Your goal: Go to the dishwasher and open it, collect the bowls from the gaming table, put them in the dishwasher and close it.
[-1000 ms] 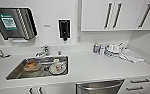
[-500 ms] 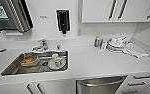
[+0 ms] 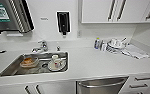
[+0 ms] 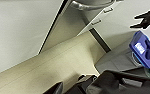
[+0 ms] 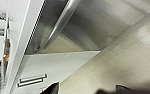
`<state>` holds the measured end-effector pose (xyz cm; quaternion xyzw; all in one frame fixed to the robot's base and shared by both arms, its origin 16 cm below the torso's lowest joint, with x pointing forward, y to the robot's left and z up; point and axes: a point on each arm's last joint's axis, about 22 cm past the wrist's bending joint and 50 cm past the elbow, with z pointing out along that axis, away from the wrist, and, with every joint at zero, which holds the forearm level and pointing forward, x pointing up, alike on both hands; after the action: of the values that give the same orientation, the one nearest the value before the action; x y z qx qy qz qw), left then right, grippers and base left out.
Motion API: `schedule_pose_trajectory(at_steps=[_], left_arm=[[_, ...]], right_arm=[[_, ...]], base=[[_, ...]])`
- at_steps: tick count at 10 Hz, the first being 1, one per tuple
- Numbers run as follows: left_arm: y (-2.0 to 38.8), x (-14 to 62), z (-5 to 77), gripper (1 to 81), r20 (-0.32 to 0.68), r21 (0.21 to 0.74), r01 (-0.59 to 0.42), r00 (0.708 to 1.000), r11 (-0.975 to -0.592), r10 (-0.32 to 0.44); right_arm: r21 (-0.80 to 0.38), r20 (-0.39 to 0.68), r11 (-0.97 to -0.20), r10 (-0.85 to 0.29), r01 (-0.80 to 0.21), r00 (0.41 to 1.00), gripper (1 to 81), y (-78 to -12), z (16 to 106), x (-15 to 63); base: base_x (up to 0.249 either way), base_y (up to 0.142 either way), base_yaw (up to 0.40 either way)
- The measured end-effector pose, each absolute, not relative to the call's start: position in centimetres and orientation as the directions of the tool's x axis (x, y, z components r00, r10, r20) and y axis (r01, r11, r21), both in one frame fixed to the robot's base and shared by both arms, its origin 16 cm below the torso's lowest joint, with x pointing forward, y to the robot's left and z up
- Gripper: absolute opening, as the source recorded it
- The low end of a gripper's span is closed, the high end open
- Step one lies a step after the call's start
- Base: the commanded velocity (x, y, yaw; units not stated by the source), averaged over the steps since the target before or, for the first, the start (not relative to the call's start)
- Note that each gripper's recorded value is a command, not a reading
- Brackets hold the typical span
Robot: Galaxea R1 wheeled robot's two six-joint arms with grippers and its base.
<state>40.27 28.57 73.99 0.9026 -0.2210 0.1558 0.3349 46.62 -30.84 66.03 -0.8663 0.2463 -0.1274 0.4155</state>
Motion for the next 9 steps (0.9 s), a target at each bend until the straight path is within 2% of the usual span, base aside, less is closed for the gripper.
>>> schedule_pose_trajectory(at_steps=[3, 6, 9], left_arm=[[27.9, 40.6, 72.8, 81.1, 0.464, 0.523, -0.532, 0.833, -0.666, -0.301], [27.6, 40.7, 71.4, 81.1, 0.500, 0.505, -0.558, 0.811, -0.659, -0.303], [27.3, 40.8, 71.3, 81.1, 0.508, 0.504, -0.563, 0.806, -0.655, -0.302]], right_arm=[[-0.812, -0.051, -0.449, -0.582, -0.373, 0.811, 81.1, -29.4, 65.6, 48.8], [-0.803, -0.102, -0.416, -0.609, -0.426, 0.787, 81.1, -30.2, 64.4, 50.6], [-0.786, -0.188, -0.382, -0.603, -0.487, 0.775, 81.1, -29.1, 65.8, 53.4]], base=[[0.000, 0.000, 0.000], [0.000, 0.000, 0.000], [0.000, 0.000, 0.000]])
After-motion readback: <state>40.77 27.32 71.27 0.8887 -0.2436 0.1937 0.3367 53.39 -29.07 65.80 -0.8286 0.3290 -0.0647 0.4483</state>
